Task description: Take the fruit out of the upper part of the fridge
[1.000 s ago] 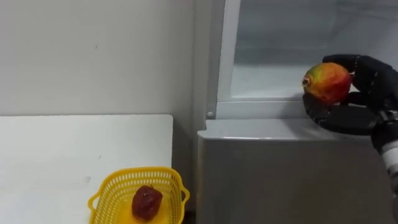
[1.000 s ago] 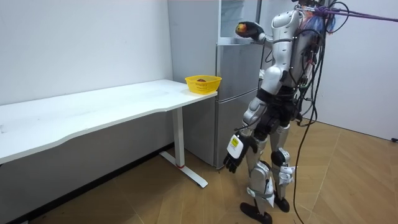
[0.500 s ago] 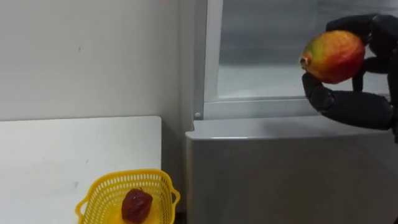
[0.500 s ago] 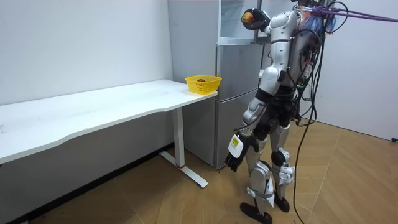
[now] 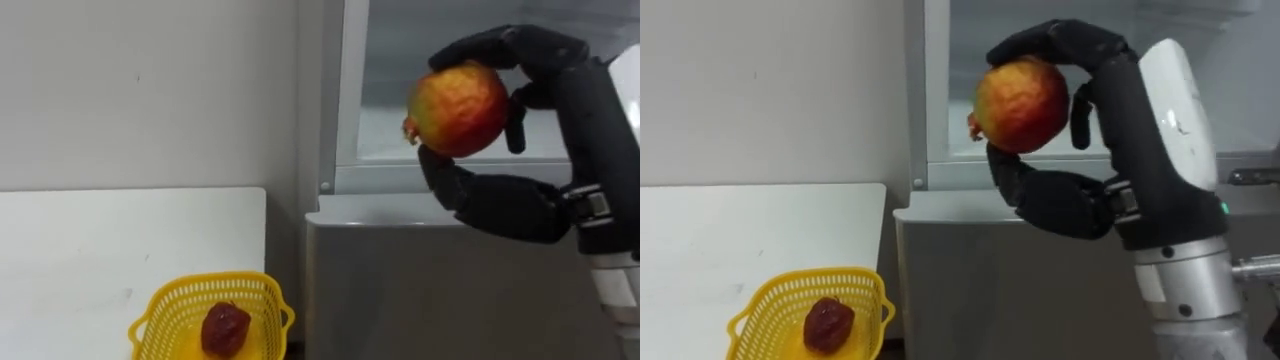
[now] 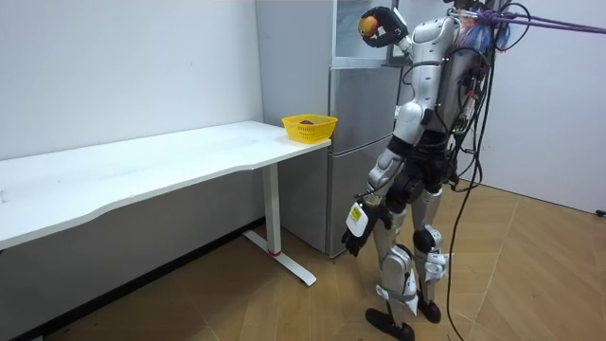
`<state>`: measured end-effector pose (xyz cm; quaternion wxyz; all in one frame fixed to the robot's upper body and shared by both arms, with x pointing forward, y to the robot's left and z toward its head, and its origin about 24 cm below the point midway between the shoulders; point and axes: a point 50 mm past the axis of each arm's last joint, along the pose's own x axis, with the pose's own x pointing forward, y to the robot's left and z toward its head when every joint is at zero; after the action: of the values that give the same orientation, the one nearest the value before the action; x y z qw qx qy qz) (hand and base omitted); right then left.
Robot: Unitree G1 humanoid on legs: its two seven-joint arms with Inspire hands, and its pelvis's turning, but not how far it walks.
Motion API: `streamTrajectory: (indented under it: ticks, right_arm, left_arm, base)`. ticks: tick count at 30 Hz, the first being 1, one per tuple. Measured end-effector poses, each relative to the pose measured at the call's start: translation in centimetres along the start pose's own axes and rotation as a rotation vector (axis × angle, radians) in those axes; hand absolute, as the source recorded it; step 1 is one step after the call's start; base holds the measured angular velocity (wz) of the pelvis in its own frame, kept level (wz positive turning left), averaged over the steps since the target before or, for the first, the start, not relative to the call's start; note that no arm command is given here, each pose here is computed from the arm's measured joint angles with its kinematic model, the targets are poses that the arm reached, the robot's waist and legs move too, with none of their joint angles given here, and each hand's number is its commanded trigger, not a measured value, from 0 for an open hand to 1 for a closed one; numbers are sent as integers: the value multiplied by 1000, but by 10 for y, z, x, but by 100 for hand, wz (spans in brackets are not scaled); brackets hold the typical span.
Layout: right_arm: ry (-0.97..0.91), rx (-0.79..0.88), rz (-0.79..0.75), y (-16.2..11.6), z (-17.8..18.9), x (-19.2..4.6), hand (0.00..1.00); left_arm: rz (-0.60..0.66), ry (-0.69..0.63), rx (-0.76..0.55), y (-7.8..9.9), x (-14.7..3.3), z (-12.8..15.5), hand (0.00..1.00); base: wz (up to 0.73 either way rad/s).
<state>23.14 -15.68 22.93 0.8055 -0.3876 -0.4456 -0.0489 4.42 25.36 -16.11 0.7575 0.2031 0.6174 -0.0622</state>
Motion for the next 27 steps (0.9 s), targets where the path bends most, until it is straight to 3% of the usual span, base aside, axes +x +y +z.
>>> streamTrajectory:
  ticks: [10, 27]
  right_arm:
    - [-140, -30, 28, 7, 25, 11, 100]
    - [-206, 45, 232, 41, 45, 10, 100]
  left_arm:
    - [3, 5, 10, 7, -1, -3, 0]
    - [-46, 22, 81, 0, 0, -4, 0]
  base:
    - [8]
    - [1]
